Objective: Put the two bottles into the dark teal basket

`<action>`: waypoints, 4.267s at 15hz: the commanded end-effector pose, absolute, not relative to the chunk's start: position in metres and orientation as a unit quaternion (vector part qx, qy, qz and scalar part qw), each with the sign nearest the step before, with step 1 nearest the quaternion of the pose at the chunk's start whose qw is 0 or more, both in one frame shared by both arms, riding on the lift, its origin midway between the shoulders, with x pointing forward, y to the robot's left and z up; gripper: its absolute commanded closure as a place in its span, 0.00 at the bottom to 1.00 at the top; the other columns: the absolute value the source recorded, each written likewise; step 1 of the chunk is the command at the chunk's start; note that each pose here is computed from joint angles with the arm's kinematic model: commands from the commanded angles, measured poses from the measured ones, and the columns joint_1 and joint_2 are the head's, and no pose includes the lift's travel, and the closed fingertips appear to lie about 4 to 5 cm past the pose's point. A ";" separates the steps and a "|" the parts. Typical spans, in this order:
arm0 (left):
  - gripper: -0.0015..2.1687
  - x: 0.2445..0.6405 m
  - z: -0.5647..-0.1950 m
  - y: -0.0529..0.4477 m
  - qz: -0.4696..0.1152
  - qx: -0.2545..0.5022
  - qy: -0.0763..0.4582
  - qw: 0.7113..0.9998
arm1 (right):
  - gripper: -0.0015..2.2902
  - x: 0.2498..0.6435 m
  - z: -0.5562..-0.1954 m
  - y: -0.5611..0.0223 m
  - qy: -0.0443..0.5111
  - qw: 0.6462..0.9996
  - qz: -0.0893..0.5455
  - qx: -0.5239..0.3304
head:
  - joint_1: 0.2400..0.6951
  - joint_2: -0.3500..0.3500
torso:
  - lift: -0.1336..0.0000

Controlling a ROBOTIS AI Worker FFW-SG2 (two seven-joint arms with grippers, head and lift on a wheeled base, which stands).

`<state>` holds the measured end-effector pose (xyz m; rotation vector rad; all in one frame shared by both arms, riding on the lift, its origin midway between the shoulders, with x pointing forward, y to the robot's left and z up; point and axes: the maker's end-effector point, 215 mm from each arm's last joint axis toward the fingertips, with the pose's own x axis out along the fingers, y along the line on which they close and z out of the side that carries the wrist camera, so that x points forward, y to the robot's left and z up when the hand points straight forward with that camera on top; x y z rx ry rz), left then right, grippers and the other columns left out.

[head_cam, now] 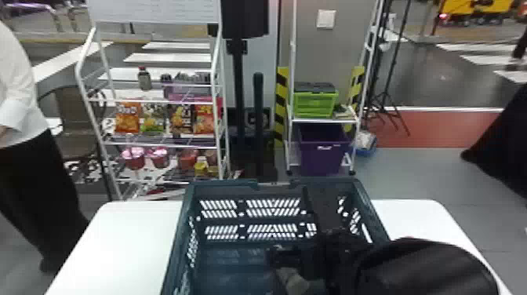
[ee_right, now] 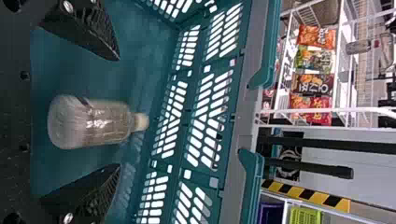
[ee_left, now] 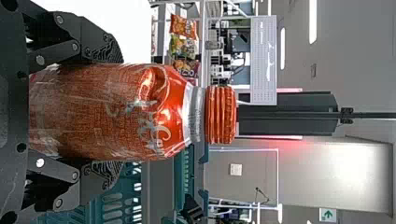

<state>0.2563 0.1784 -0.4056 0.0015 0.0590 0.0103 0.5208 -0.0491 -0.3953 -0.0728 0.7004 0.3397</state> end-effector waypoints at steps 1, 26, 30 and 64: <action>0.99 0.257 -0.406 0.179 0.006 0.001 0.029 1.000 | 0.00 0.514 -0.367 -0.041 0.308 0.935 0.176 -0.020 | 0.57 0.50 | 1.00; 0.99 0.286 -0.380 0.176 0.005 0.014 0.032 0.999 | 0.02 0.282 -0.340 -0.233 -0.008 0.992 0.111 0.061 | 0.57 0.50 | 1.00; 0.99 0.313 -0.364 0.189 0.017 0.035 0.041 0.998 | 0.02 0.272 -0.355 -0.235 0.009 0.992 0.109 0.061 | 0.57 0.50 | 1.00; 0.99 0.505 -0.418 0.034 -0.337 0.208 0.391 0.831 | 0.02 0.234 -0.392 -0.278 0.057 0.992 0.107 0.026 | 0.57 0.50 | 1.00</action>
